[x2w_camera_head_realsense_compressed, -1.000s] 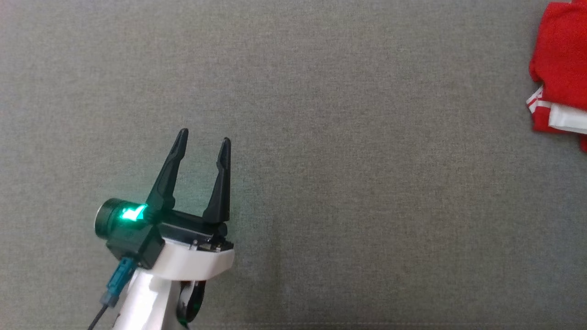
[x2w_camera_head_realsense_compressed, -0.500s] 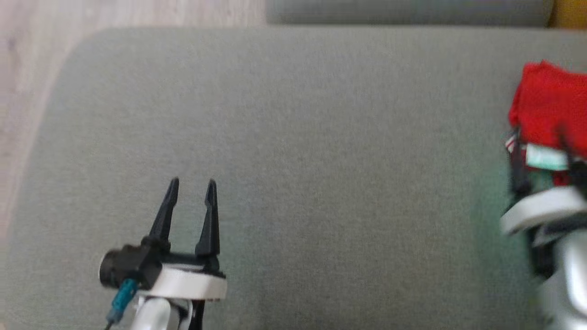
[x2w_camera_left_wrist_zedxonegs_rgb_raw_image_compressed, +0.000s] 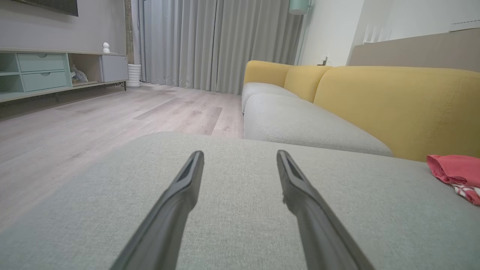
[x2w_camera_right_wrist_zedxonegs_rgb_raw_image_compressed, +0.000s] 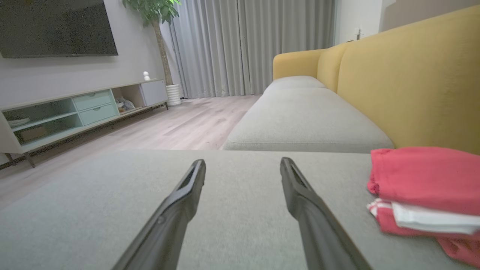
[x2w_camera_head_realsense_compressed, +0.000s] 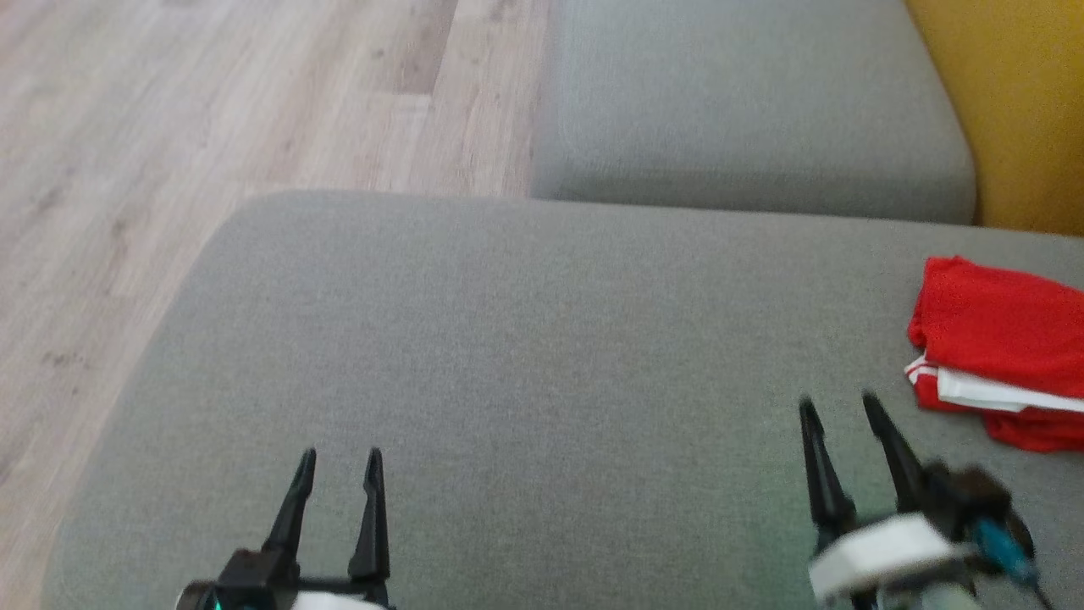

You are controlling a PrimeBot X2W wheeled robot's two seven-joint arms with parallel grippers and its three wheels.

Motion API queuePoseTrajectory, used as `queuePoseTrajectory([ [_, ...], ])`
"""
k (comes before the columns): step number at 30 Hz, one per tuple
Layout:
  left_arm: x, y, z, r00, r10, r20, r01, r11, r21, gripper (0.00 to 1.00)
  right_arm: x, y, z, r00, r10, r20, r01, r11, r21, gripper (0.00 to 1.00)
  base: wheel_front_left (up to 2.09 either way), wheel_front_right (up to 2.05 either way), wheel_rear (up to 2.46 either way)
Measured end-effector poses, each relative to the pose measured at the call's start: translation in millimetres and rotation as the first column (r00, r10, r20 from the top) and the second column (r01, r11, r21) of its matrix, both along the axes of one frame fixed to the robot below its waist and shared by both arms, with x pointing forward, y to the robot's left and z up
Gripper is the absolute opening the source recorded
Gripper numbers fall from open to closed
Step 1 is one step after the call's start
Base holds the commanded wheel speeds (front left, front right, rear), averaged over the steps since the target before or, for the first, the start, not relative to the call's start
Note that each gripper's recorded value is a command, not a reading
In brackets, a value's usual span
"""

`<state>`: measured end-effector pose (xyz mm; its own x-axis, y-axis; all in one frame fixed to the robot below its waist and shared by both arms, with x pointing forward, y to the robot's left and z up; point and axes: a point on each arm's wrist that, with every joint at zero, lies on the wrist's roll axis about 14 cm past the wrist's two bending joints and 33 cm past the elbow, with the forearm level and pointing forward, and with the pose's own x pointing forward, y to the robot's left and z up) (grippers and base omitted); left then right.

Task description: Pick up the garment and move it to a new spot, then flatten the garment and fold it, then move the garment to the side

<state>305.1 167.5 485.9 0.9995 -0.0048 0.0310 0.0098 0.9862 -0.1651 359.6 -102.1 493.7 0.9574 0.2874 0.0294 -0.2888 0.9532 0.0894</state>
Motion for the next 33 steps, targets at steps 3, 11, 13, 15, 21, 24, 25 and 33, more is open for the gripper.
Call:
queuePoseTrajectory([
  [3,-9,1,-5,1.000,0.003,-0.010,-0.003,1.000,0.007,1.00,-25,-11,-16,0.999,-0.031,-0.039,0.030,0.999,-0.010,1.00,0.00,0.00,0.00],
  [11,-15,-3,-2,1.000,-0.021,0.009,0.021,0.999,0.033,1.00,-48,-26,-22,0.995,-0.075,-0.058,0.077,0.996,0.034,1.00,0.00,0.00,0.00],
  [13,-14,-3,-2,1.000,-0.022,0.011,0.022,0.999,0.041,1.00,-51,-28,-23,0.994,-0.083,-0.065,0.086,0.995,0.043,1.00,0.00,0.00,0.00],
  [15,-14,-2,-1,1.000,-0.021,0.012,0.020,0.999,0.042,1.00,-53,-30,-26,0.993,-0.089,-0.075,0.093,0.994,0.052,1.00,0.00,0.00,0.00],
  [21,-14,-3,-2,1.000,-0.029,0.009,0.028,0.998,0.048,1.00,-57,-31,-28,0.992,-0.092,-0.083,0.097,0.994,0.055,1.00,0.00,0.00,0.00],
  [24,-14,-4,-4,0.999,-0.034,0.003,0.034,0.998,0.047,1.00,-57,-32,-28,0.992,-0.095,-0.082,0.100,0.993,0.055,1.00,0.00,0.00,0.00],
  [25,-15,-4,-5,0.999,-0.034,0.001,0.034,0.998,0.047,1.00,-57,-32,-28,0.992,-0.096,-0.082,0.101,0.993,0.056,1.00,0.00,0.00,0.00],
  [33,-30,-6,-42,0.993,-0.037,-0.114,0.042,0.998,0.048,0.00,-71,-36,-58,0.978,-0.107,-0.178,0.115,0.993,0.034,0.00,0.00,0.00,0.00],
])
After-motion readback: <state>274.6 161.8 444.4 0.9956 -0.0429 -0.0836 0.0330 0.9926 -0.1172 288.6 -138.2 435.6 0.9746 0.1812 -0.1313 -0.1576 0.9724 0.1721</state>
